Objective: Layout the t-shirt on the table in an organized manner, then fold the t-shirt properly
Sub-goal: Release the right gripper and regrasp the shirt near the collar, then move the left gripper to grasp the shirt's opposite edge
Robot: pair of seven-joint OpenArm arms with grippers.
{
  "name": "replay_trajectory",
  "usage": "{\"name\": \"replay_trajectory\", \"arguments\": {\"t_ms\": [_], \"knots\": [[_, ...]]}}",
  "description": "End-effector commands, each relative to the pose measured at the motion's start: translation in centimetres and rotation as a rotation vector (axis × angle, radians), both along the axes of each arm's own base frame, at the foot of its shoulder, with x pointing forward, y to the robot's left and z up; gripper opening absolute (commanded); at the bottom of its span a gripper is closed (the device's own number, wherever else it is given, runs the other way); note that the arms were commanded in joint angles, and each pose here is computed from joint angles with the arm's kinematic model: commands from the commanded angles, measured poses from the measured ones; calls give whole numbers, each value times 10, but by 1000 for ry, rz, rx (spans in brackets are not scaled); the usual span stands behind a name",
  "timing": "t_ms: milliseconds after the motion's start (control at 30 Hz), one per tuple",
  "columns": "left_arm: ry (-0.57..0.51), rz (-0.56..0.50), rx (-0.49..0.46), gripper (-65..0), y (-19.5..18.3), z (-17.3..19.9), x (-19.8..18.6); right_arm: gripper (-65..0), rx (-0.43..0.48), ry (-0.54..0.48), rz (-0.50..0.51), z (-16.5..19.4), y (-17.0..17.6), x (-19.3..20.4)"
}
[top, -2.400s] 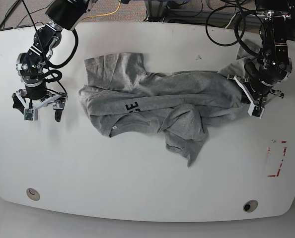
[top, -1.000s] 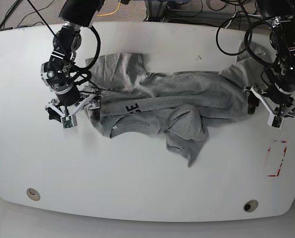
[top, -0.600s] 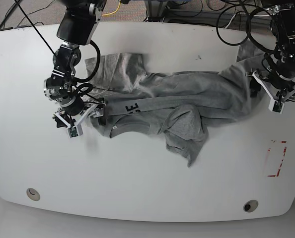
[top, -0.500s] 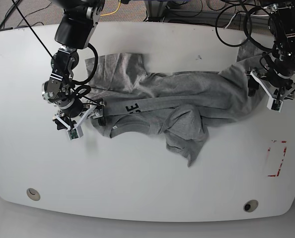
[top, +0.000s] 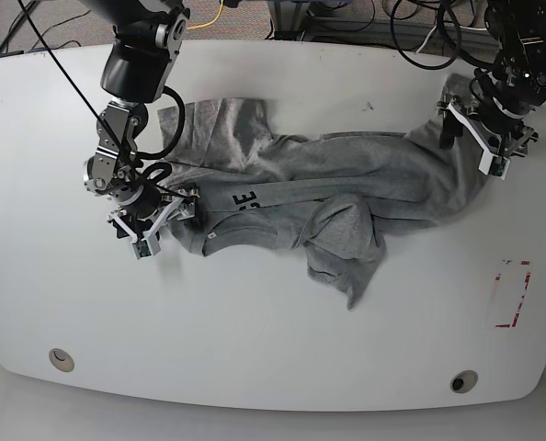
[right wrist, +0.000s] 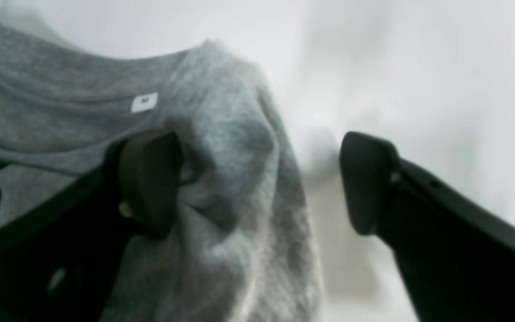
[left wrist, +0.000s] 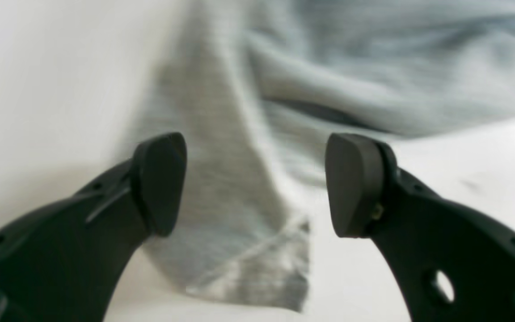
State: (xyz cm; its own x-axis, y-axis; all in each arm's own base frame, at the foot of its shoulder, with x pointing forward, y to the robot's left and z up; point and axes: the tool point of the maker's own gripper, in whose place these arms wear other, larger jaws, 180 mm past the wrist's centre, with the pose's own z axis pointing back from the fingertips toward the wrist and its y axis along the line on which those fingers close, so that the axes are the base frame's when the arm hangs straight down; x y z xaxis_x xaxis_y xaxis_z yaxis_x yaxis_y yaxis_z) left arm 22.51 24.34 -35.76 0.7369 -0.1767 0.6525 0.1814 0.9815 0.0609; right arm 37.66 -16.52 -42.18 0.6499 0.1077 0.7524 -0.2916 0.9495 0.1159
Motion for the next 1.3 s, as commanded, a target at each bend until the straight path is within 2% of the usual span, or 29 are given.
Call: {"name": "replay_trajectory", "arguments": {"t_ms": [0,167,200,300,367,567,700,867,1067,1267], "knots": [[-41,-4,-14,-197,0,11,5,-254,10,-39,-2,12,-1,11],[-14,-7,-76,-197,-9,5,-9,-466,17,-31,-2,9,1,13],[-14,-9,-97,-197,-12,4,-10,-530,19,-26,-2,7,1,12],[-10,-10,-129,-197,-16,4,-13,-620,20,-24,-2,7,1,11],[9,-9,-150,-197,-19,0,-21,-644,17,-23,-1,7,1,11],[26,-8,-207,-199,-28,-1,-34,-644,16,-21,-1,6,1,11],[41,-3,-203,-199,-26,0,-45,-644,16,-19,-1,5,1,10],[63,54,-181,-199,-7,-2,-60,-644,18,-19,-1,5,1,9],[71,175,-159,-199,20,-4,-80,-644,16,-22,-2,6,0,10],[99,221,-157,-199,34,-12,-91,-644,17,-22,-1,6,1,10]]}}
